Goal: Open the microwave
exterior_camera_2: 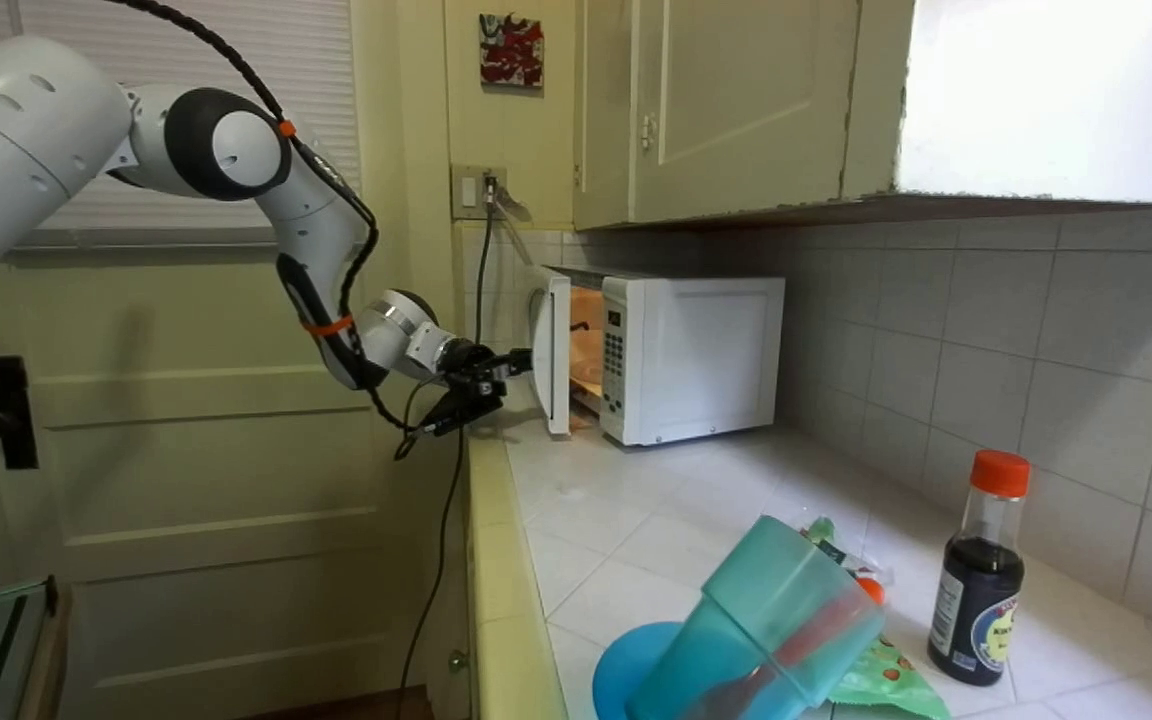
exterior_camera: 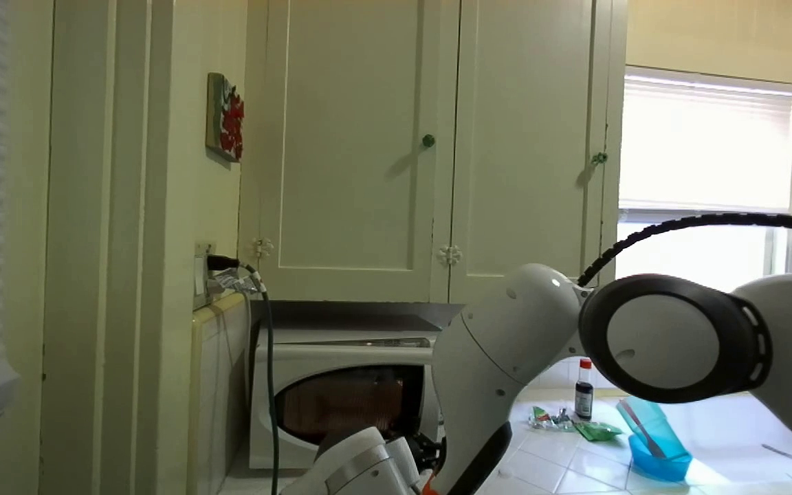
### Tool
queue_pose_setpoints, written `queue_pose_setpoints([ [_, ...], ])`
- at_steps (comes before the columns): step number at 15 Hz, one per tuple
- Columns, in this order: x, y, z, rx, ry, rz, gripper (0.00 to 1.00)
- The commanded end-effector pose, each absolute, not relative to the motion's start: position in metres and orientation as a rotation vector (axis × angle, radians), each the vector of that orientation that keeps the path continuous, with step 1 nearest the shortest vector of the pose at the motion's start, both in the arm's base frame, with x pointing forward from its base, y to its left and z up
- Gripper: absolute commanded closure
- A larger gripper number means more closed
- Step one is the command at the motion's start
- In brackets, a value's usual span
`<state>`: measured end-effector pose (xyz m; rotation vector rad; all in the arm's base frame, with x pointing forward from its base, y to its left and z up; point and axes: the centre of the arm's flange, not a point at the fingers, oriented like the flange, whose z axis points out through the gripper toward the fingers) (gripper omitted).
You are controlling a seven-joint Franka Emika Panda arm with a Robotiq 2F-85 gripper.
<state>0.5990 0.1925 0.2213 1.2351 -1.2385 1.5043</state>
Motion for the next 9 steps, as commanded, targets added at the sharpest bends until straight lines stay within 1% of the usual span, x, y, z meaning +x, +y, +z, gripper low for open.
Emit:
queue_pose_setpoints([
  [1, 0.547, 0.2, 0.189, 1.115, -1.268, 1.358, 0.0],
  [5, 0.526, 0.219, 0.194, 1.225, -1.24, 1.245, 0.0],
  [9, 0.524, 0.215, 0.209, 1.342, -1.18, 1.33, 0.0],
])
